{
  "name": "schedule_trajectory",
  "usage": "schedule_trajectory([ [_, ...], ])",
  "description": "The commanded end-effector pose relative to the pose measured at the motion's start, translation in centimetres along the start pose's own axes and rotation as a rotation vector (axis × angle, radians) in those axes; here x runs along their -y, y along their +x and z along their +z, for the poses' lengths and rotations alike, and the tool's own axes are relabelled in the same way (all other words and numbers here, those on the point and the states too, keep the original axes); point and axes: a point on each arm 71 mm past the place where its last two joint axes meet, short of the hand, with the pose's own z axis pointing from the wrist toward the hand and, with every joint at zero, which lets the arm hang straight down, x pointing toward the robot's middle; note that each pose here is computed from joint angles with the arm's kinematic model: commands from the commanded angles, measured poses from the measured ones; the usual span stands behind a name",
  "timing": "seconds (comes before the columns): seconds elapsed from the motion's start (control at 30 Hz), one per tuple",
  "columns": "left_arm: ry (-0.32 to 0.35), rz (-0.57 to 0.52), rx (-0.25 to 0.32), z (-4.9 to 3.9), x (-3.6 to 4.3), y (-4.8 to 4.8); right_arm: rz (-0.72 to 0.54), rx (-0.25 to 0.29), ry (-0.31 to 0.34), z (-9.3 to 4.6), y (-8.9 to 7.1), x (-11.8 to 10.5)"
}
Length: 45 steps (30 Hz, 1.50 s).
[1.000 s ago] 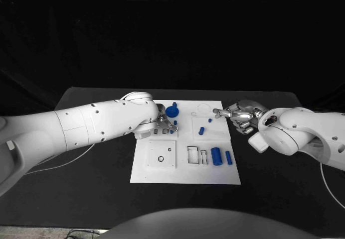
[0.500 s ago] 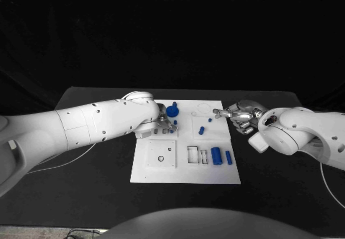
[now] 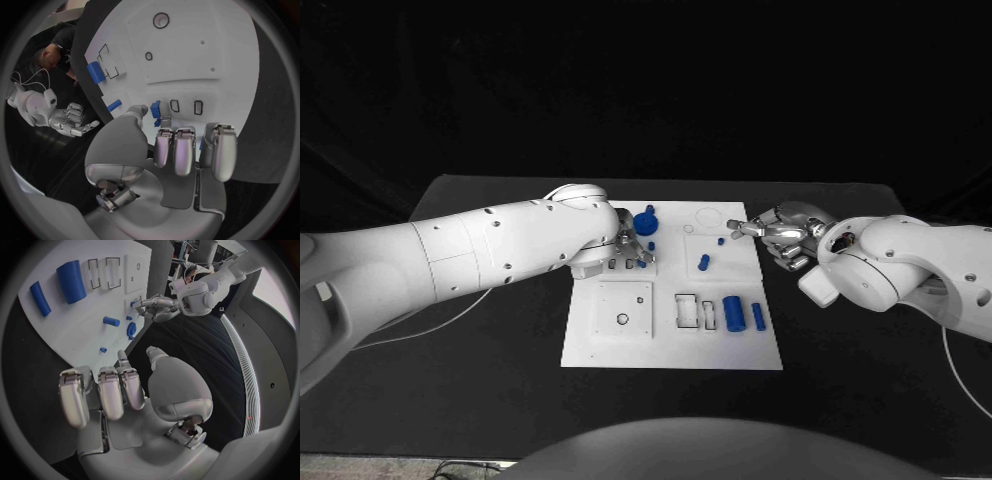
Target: Assemble the parts on the task board
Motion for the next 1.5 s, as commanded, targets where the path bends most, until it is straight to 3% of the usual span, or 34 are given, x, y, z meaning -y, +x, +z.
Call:
schedule_trajectory([
  [0.03, 0.020, 0.001, -0.009, -0.01, 0.29, 0.10, -0.016, -0.016, 0.003, 0.01, 0.16, 0.05],
  [1.13, 0.053, -0.019, 0.005, 0.00, 0.56, -0.01, -0.021, -0.022, 0.024, 0.03, 0.12, 0.43],
  [1.5, 0.070, -0.045, 0.032, -0.23, -0.37, -0.39, -0.022, -0.022, 0.038, 0.07, 0.12, 0.96],
])
